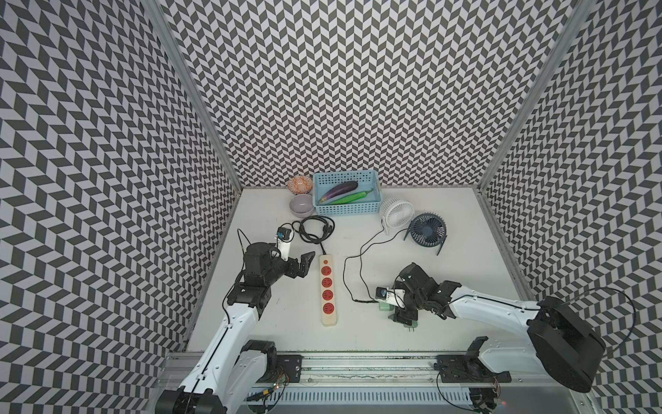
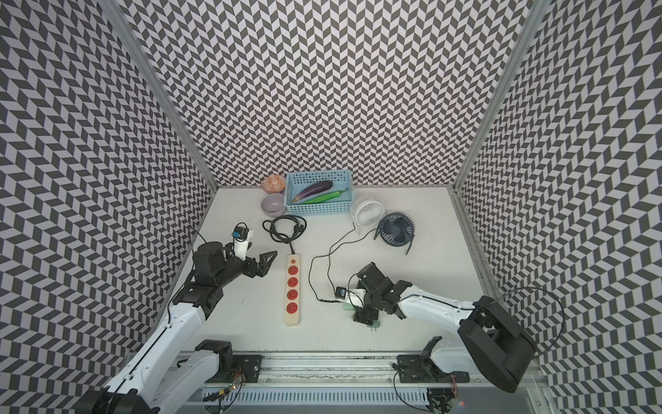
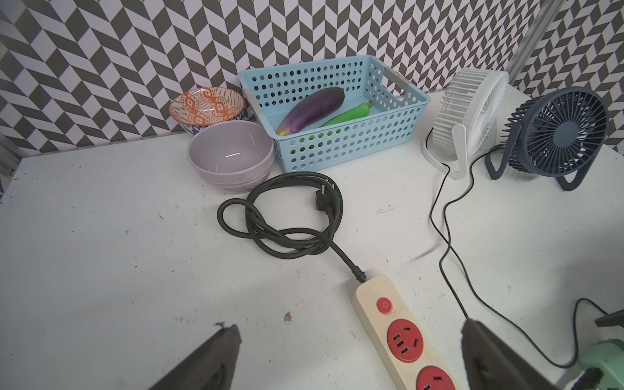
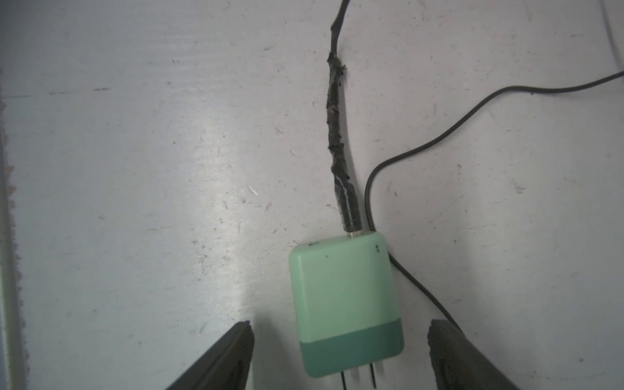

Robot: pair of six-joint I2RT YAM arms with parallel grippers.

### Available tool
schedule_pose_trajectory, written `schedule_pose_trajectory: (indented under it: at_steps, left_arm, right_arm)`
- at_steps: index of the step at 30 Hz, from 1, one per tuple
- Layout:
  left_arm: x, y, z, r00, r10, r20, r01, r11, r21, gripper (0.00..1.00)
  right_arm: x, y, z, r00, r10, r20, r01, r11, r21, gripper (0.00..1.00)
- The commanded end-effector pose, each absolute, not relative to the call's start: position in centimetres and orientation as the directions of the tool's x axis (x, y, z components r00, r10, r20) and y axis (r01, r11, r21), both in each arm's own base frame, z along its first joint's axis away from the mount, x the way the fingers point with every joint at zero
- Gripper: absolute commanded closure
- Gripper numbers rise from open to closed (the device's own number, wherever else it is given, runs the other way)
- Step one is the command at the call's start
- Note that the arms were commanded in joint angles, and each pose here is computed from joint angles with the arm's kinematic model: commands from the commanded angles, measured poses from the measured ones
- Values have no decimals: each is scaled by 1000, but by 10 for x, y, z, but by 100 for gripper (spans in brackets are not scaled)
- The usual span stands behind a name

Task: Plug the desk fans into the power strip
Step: Pick up the plug from the center of the board.

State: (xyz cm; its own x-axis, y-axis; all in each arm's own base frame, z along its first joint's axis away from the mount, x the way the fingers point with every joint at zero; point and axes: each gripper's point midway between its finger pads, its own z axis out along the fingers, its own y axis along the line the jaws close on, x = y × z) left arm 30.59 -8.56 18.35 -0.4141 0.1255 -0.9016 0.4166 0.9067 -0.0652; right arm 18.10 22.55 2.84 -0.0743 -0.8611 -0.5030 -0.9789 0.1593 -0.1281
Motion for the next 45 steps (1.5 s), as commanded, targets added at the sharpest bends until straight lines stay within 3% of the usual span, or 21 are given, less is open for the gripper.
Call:
schedule_pose_trajectory:
  at_steps: [1,3,13,17,27,37,45]
  left_arm:
    - [307,-84,194,-369,135,-920,415,909,-33,0]
    - [307,-83,192,-370,131,-920,410,911,-35,0]
    - [307,-84,191,-386,117,-915,421,905,-61,0]
    - [308,-82,188,-380,124,-917,406,913,-45,0]
    - [306,-88,188,-382,129,-915,432,900,-53,0]
    - [304,-89,185,-381,161,-910,437,899,-24,0]
    - [303,-96,196,-356,202,-912,486,874,4,1]
  right_arm:
    - [169,231,32,-19,-856,-516,-987,98,-127,22]
    - [163,232,30,-3,-852,-524,-988,84,-131,27]
    - [158,227,31,15,-849,-528,-983,84,-163,28]
    - [173,230,32,-12,-842,-540,-967,147,-207,41]
    - [178,233,31,-26,-853,-521,-968,152,-200,43]
    - [181,239,39,-3,-841,-541,-966,142,-215,61]
    - [182,243,49,46,-826,-561,-963,113,-244,64]
